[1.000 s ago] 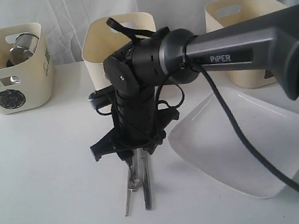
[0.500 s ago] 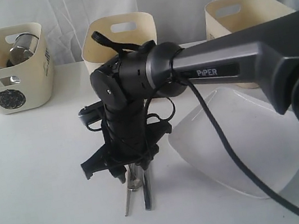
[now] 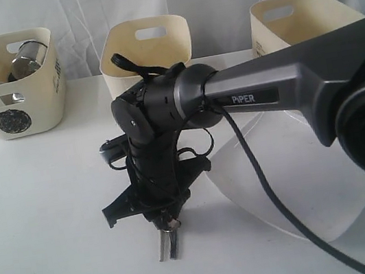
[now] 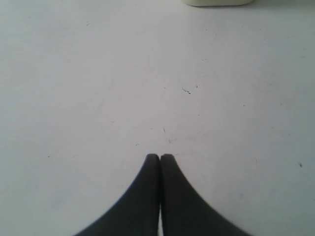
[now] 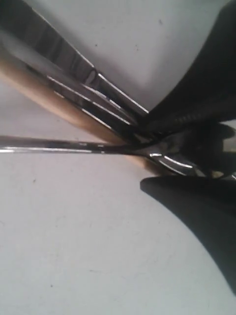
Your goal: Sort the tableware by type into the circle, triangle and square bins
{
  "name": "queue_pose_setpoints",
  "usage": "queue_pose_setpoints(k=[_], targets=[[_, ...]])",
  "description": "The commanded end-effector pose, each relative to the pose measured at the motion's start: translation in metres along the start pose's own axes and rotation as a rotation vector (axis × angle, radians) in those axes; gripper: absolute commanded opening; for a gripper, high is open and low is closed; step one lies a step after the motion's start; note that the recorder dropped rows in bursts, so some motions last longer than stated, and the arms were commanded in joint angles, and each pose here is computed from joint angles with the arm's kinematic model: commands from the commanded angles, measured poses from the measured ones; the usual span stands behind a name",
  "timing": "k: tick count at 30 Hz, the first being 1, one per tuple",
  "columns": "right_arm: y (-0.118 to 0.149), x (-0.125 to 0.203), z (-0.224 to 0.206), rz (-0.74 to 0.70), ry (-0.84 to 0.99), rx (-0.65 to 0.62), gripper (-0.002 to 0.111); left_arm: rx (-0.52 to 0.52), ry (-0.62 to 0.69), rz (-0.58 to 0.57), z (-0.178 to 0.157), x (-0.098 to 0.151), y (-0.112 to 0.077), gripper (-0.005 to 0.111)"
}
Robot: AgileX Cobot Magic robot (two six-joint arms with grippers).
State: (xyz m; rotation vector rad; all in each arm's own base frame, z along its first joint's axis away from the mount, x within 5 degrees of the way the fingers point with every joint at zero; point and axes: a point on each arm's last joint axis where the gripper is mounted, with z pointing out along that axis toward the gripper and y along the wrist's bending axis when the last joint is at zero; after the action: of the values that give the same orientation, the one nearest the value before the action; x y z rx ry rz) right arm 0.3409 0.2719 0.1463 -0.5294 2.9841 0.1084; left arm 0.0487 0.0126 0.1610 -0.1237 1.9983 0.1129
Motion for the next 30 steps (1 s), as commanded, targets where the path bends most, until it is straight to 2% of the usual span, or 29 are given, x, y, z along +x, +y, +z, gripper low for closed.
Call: queue_pose_setpoints(k=[1, 6, 11, 13, 16, 20, 22, 24, 30], targets=[[-0.001, 0.0, -0.003, -0.007, -0.004, 0.01, 0.008, 0.0, 0.009, 0.004, 0.0, 0.001, 0.0, 0.001], [-0.003, -0.002, -0.028, -0.073, -0.072, 0.027, 0.0, 0.0, 0.009, 0.004, 0.0, 0.001, 0.0, 0.001], [-0.005, -0.003, -0.028, -0.081, -0.072, 0.033, 0.0, 0.0, 0.009, 0.004, 0.0, 0.001, 0.0, 0.001], [-0.005, -0.003, -0.028, -0.127, -0.071, 0.035, 0.0, 0.0, 0.009, 0.004, 0.0, 0.001, 0.0, 0.001], [-0.004, -0.002, -0.028, -0.219, -0.064, 0.029, 0.009, 0.0, 0.009, 0.004, 0.0, 0.001, 0.0, 0.001], [-0.003, -0.005, -0.029, -0.249, -0.102, 0.02, 0.034, 0.0, 0.009, 0.004, 0.0, 0.001, 0.0, 0.001], [-0.001, -0.009, -0.029, -0.25, -0.146, 0.01, 0.041, 0.0, 0.009, 0.004, 0.0, 0.001, 0.0, 0.001], [0.001, -0.013, -0.03, -0.239, -0.187, -0.007, 0.044, 0.0, 0.009, 0.004, 0.0, 0.001, 0.0, 0.001], [0.004, -0.023, -0.024, -0.197, -0.225, -0.021, 0.044, 0.0, 0.009, 0.004, 0.0, 0.001, 0.0, 0.001]])
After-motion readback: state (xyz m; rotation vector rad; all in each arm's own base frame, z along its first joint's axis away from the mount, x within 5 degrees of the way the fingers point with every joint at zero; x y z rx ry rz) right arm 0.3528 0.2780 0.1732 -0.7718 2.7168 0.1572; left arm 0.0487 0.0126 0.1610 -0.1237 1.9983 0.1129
